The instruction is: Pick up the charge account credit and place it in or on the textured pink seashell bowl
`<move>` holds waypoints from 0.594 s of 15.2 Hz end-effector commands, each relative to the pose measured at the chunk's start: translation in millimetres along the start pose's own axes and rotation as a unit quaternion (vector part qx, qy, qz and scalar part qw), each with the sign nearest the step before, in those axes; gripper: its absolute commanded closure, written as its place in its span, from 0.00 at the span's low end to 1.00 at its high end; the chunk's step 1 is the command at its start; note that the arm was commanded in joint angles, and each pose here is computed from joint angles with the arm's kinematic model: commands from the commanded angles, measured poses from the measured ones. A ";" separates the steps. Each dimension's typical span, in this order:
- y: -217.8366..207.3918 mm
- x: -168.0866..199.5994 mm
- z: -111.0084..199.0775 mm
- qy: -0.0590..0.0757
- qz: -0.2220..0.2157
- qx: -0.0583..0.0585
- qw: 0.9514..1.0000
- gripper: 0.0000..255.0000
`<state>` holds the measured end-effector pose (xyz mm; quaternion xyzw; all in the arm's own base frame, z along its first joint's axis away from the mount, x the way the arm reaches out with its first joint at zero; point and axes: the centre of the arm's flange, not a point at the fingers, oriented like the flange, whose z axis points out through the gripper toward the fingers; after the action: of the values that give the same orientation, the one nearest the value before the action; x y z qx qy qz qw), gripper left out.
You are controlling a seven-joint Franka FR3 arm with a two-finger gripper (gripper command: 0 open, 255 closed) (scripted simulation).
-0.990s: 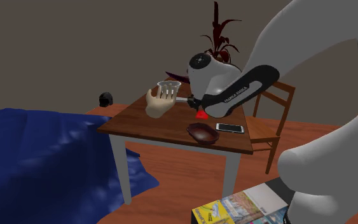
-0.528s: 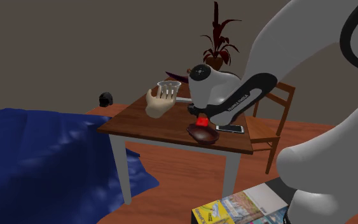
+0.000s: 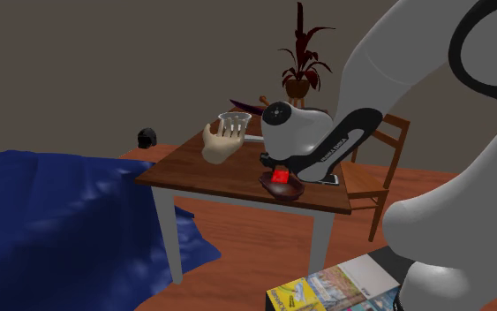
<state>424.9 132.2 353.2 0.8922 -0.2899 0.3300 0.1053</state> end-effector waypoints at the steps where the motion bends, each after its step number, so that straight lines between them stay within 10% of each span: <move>1: 0.0 -0.6 0.4 0.000 0.000 0.000 1.000 1.00; 5: 0.0 -0.5 0.3 0.000 0.000 0.000 1.000 1.00; 6: 0.0 -0.5 0.3 0.000 0.000 0.000 1.000 0.00; 9: 0.0 -0.5 0.3 0.000 0.000 0.000 1.000 0.00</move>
<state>424.7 132.3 352.6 0.8922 -0.2899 0.3301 0.1052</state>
